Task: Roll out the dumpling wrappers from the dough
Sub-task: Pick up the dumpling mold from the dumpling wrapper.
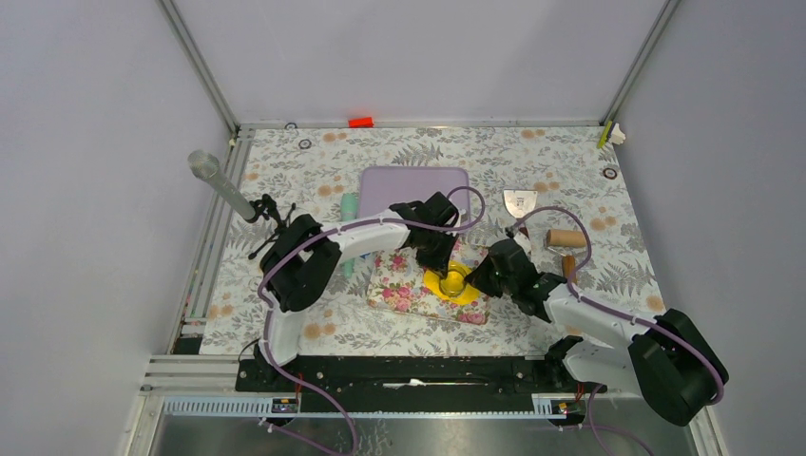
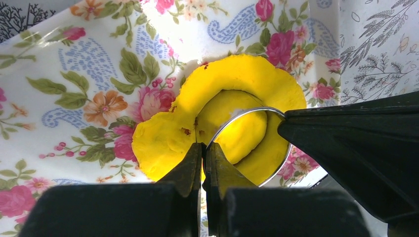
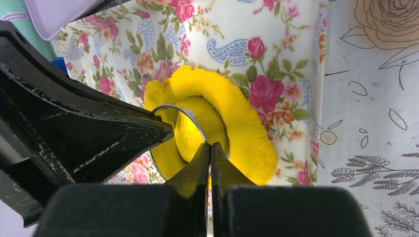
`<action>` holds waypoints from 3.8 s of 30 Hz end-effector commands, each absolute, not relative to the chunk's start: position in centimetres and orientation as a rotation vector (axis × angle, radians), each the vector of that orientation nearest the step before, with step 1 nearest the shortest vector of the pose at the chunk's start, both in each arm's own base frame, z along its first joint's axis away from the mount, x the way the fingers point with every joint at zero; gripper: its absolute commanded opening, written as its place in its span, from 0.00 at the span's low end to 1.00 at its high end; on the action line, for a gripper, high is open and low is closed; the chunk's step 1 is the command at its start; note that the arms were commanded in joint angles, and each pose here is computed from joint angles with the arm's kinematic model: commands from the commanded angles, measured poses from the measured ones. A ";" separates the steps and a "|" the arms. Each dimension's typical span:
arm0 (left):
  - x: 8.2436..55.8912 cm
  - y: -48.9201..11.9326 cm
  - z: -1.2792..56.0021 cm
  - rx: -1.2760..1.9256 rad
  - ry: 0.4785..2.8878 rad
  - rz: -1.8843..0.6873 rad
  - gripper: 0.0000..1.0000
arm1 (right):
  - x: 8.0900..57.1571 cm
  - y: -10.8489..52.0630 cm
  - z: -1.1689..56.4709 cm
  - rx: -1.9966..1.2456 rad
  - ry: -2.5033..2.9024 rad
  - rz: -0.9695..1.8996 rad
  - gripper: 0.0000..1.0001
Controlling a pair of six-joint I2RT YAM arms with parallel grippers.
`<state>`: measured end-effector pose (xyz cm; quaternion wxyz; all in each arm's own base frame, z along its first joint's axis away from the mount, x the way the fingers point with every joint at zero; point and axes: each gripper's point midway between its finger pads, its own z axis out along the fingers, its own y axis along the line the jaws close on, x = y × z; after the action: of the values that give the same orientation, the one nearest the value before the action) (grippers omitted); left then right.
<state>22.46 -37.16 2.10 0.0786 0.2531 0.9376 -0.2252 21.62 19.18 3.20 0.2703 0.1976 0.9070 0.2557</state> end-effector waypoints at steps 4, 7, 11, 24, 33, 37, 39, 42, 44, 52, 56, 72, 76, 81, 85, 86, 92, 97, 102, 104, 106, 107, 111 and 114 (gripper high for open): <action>10.9 -32.9 -7.4 0.894 3.180 -0.592 0.00 | 16.5 19.6 -1.1 0.466 2.730 0.600 0.00; 10.3 -32.4 -7.3 0.900 3.186 -0.591 0.00 | 16.3 19.4 -1.0 0.476 2.725 0.599 0.00; 10.0 -32.4 -7.2 0.905 3.189 -0.617 0.00 | 15.0 18.8 -1.3 0.490 2.745 0.614 0.00; 9.1 -31.6 -7.1 0.926 3.220 -0.611 0.00 | 12.6 18.8 -1.5 0.411 2.819 0.682 0.00; 12.5 -30.8 -8.1 0.829 3.189 -0.406 0.00 | 15.7 19.5 -2.1 0.406 2.768 0.592 0.00; 13.2 -29.9 -7.9 0.780 3.199 -0.432 0.00 | 15.9 20.0 -2.4 0.414 2.784 0.595 0.00; 12.8 -29.9 -7.9 0.792 3.208 -0.465 0.00 | 15.9 19.9 -2.4 0.420 2.785 0.595 0.00; 12.1 -29.9 -8.1 0.812 3.220 -0.478 0.00 | 15.5 19.1 -2.4 0.440 2.778 0.564 0.00; 11.7 -30.0 -8.2 0.834 3.217 -0.477 0.00 | 15.2 18.4 -2.2 0.455 2.762 0.547 0.00; 10.7 -32.5 -7.6 0.932 3.182 -0.508 0.00 | 14.0 16.4 -1.8 0.490 2.739 0.505 0.00; 11.7 -31.9 -7.1 0.903 3.162 -0.494 0.00 | 14.5 17.1 -1.9 0.491 2.735 0.530 0.00; 12.5 -31.0 -5.9 0.916 3.139 -0.482 0.00 | 16.3 18.0 -0.3 0.457 2.692 0.533 0.00; 12.3 -31.1 -5.8 0.925 3.153 -0.484 0.00 | 16.0 17.9 -0.5 0.466 2.703 0.535 0.00; 13.1 -31.1 -4.6 0.927 3.120 -0.450 0.16 | 16.5 18.4 0.6 0.447 2.681 0.560 0.12; 13.8 -31.5 -3.0 0.946 3.077 -0.451 0.23 | 17.1 18.9 1.8 0.423 2.668 0.575 0.19; 13.9 -31.6 -2.6 0.946 3.067 -0.457 0.23 | 17.3 19.1 2.1 0.416 2.663 0.580 0.20; 14.7 -32.4 -0.6 0.943 3.020 -0.478 0.24 | 18.2 19.5 3.5 0.397 2.632 0.590 0.22; 15.1 -32.5 0.6 0.943 2.992 -0.481 0.24 | 18.3 19.6 3.6 0.398 2.630 0.588 0.16; 15.2 -32.6 1.7 0.942 2.968 -0.496 0.25 | 18.6 19.5 4.1 0.406 2.608 0.594 0.00; 15.3 -32.7 2.2 0.939 2.956 -0.507 0.26 | 18.6 19.5 4.2 0.404 2.605 0.592 0.00; 15.4 -32.9 2.8 0.933 2.942 -0.522 0.27 | 18.7 19.5 4.2 0.400 2.606 0.593 0.00; 15.5 -33.0 3.1 0.927 2.937 -0.529 0.28 | 18.6 19.5 4.2 0.399 2.609 0.590 0.00; 15.8 -33.5 4.2 0.906 2.906 -0.558 0.28 | 18.6 19.5 4.1 0.393 2.616 0.585 0.00; 16.0 -33.7 4.8 0.891 2.891 -0.570 0.29 | 18.6 19.5 4.2 0.388 2.615 0.581 0.00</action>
<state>17.94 -36.16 3.82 0.0635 0.2827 0.9326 -0.2151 17.17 20.07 3.28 0.1873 0.1269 0.9471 0.2278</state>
